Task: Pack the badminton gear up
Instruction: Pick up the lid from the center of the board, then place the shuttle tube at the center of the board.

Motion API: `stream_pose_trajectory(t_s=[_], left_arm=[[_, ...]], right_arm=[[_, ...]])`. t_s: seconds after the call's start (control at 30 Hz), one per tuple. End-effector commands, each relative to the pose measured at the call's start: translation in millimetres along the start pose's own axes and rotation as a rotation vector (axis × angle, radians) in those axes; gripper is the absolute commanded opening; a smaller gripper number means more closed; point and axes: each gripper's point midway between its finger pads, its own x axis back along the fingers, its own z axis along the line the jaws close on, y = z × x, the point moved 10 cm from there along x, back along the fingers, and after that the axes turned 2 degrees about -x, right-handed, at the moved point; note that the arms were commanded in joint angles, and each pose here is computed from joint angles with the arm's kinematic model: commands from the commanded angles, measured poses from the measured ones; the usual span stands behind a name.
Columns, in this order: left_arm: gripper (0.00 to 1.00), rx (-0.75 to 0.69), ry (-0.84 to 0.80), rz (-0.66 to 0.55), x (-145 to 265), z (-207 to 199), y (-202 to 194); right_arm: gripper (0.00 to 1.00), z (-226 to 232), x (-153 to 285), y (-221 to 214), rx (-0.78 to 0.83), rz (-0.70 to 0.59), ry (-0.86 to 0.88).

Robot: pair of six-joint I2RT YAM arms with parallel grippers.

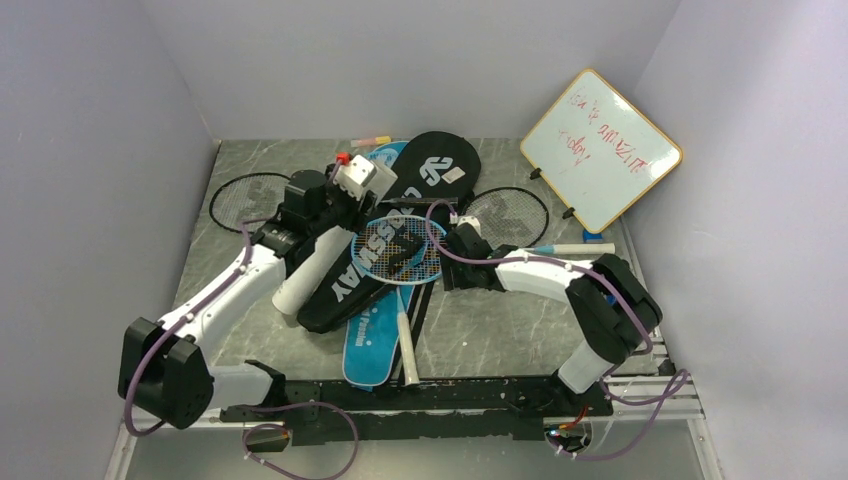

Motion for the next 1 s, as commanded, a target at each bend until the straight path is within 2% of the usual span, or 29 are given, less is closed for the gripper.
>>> stream_pose_trajectory(t_s=[0.0, 0.13, 0.37, 0.6, 0.67, 0.87, 0.97], left_arm=[[0.56, 0.02, -0.048, -0.049, -8.7, -1.4, 8.0], [0.57, 0.071, -0.123, -0.025, -22.9, -9.6, -2.5], [0.61, 0.18, -0.237, 0.054, -54.5, -23.1, -30.7], [0.65, 0.237, -0.377, 0.128, -82.7, -35.2, -54.4], [0.67, 0.285, -0.403, 0.143, -85.7, -39.1, -57.9], [0.75, 0.282, -0.413, 0.151, -87.1, -39.9, -60.9], [0.9, 0.269, -0.413, 0.158, -86.3, -39.3, -61.1]], right_arm=[[0.62, 4.6, 27.3, 20.8, -0.026, -0.093, 0.052], [0.62, 6.8, 55.5, 36.1, -0.04, -0.157, 0.115], [0.62, 12.4, 90.9, 64.9, -0.096, -0.241, 0.328], [0.61, -5.0, 98.8, 93.1, -0.252, -0.252, 0.675], [0.6, -8.4, 96.2, 98.7, -0.284, -0.252, 0.764], [0.6, -1.4, 80.6, 115.5, -0.361, -0.189, 1.028], [0.59, 2.9, 71.7, 118.9, -0.396, -0.152, 1.137]])
